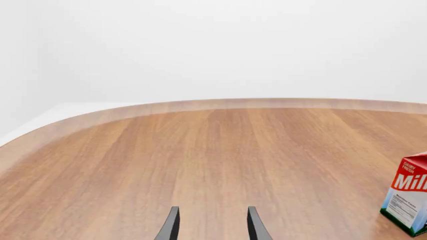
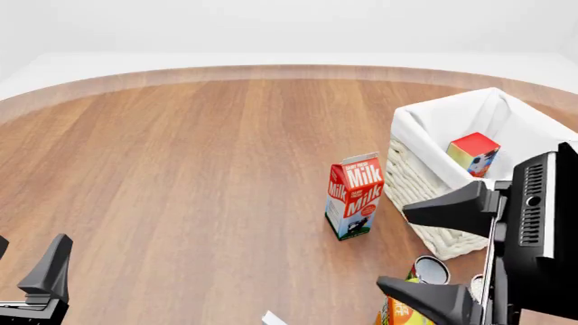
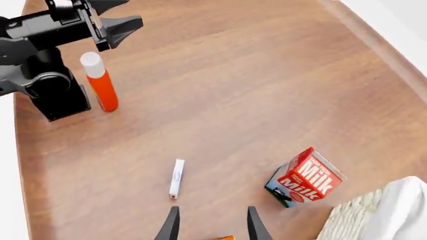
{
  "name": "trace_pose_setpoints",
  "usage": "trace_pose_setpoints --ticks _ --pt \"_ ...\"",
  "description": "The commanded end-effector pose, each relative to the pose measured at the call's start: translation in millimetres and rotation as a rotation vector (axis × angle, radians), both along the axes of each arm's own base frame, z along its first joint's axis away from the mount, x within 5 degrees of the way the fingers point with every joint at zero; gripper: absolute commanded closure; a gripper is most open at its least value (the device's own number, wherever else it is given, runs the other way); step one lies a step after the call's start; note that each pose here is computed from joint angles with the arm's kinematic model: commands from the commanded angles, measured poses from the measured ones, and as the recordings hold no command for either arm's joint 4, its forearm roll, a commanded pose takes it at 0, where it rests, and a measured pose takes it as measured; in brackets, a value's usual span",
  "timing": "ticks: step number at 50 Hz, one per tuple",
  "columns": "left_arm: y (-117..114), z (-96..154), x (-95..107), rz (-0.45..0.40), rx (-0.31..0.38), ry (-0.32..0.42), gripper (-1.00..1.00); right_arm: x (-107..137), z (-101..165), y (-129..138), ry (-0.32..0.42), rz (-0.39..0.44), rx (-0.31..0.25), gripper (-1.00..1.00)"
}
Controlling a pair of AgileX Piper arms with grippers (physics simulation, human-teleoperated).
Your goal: Pick up the cream cheese box and the butter, and put them in the basket.
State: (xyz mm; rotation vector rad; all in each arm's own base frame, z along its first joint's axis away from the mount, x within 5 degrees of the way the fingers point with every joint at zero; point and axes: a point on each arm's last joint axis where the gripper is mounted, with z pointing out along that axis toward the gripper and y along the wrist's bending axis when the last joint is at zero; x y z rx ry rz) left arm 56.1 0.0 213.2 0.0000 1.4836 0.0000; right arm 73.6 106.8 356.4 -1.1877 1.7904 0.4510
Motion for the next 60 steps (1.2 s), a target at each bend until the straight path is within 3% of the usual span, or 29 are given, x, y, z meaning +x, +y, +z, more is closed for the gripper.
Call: trace_pose_setpoints --ticks 1,19,41,60 --pt "0.0 0.0 0.0 0.0 0.0 0.0 -1.0 3.1 -12.5 13.6 0.003 0.045 -0.03 -1.0" --pt "0.0 0.0 0.0 0.0 0.0 0.0 -1.0 13.9 -17.6 42.8 0.026 0.074 -0.04 -1.0" --pt "0.0 0.0 0.0 0.0 0.0 0.0 -1.0 23.9 -55.7 50.8 0.033 0.104 -0.188 -1.0" --pt "0.0 0.0 0.0 0.0 0.0 0.0 -1.0 26.4 -62.9 72.6 0.032 0.159 -0.215 -1.0"
